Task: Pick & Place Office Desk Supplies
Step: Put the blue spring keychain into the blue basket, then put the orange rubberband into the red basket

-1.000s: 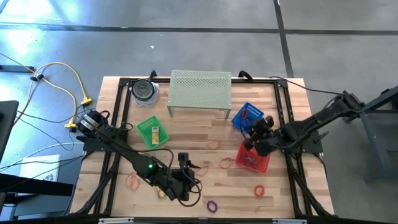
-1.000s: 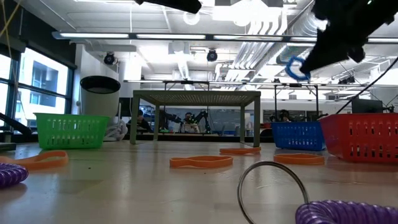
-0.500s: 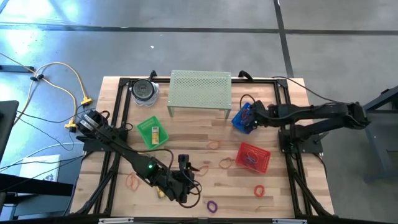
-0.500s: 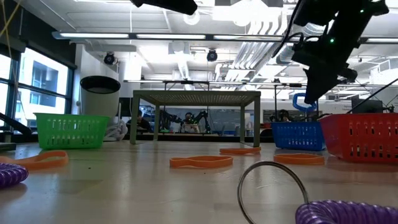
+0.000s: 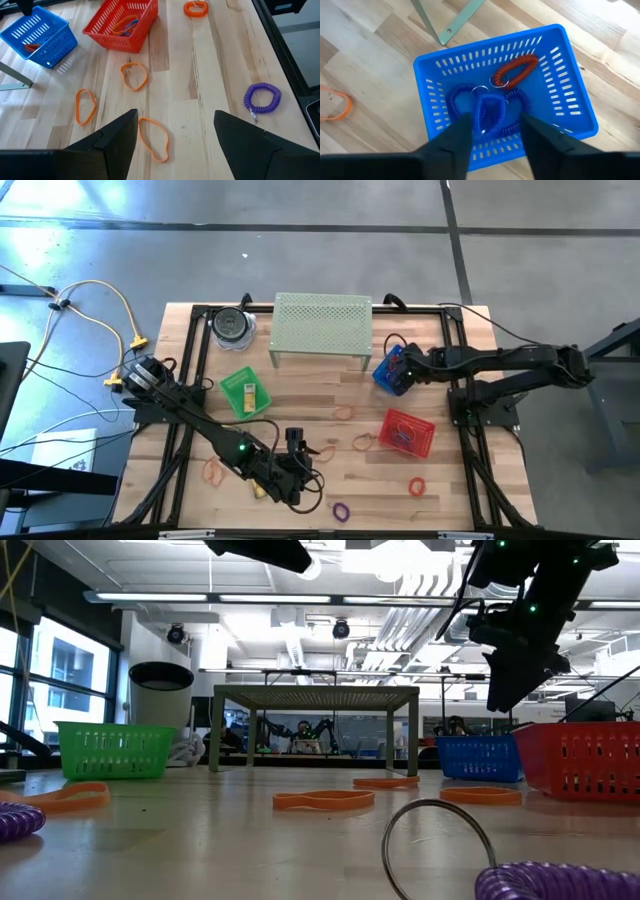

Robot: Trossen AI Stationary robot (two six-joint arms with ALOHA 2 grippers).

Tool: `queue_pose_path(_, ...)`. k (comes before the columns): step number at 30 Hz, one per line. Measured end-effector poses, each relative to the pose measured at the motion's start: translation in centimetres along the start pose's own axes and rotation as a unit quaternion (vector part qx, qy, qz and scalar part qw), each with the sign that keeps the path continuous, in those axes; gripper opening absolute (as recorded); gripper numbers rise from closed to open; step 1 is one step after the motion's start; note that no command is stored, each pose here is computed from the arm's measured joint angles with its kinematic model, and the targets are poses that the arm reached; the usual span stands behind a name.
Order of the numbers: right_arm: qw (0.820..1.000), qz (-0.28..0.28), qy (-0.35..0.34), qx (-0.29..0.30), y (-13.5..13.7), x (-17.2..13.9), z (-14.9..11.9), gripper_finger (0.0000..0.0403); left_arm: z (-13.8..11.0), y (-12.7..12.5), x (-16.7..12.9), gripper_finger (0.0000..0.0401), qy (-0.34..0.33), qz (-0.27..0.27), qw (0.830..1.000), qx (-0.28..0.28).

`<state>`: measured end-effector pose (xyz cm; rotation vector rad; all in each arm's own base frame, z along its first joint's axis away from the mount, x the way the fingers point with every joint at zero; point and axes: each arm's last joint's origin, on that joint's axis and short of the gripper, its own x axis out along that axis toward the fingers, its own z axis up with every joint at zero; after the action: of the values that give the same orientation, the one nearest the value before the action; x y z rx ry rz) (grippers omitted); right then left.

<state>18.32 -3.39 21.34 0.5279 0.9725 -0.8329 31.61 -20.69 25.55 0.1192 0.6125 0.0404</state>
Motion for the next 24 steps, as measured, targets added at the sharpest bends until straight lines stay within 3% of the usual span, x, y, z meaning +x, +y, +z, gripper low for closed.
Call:
queue_pose_path(6,1.0,0.015,-0.016,0.02,0.3,0.0,0.3,0.0216,0.0,0.0,0.0,0.0252,0.001,0.0,1.0,0.0)
queue_pose_path(11,0.991,0.126,-0.035,-0.032,1.8,-0.5,1.1,0.0217,-0.2,0.1,0.0,0.0252,0.007,0.003,1.0,0.006)
queue_pose_path(13,0.977,0.193,-0.049,-0.08,3.0,-0.9,1.2,0.0213,-0.2,0.1,0.0,0.0252,0.009,0.003,1.0,0.008)
queue_pose_path(17,0.927,0.29,-0.108,-0.213,5.5,-2.3,0.6,0.0205,-0.2,0.1,0.0,0.0252,0.01,0.003,1.0,0.006)
queue_pose_path(19,0.91,0.298,-0.145,-0.25,6.4,-3.0,0.2,0.0201,-0.2,0.0,0.0,0.0252,0.012,-0.002,1.0,0.005)
queue_pose_path(24,0.893,0.3,-0.197,-0.273,8.1,-3.5,-0.4,0.0197,-0.3,-0.2,-0.1,0.0252,0.013,-0.005,1.0,0.006)
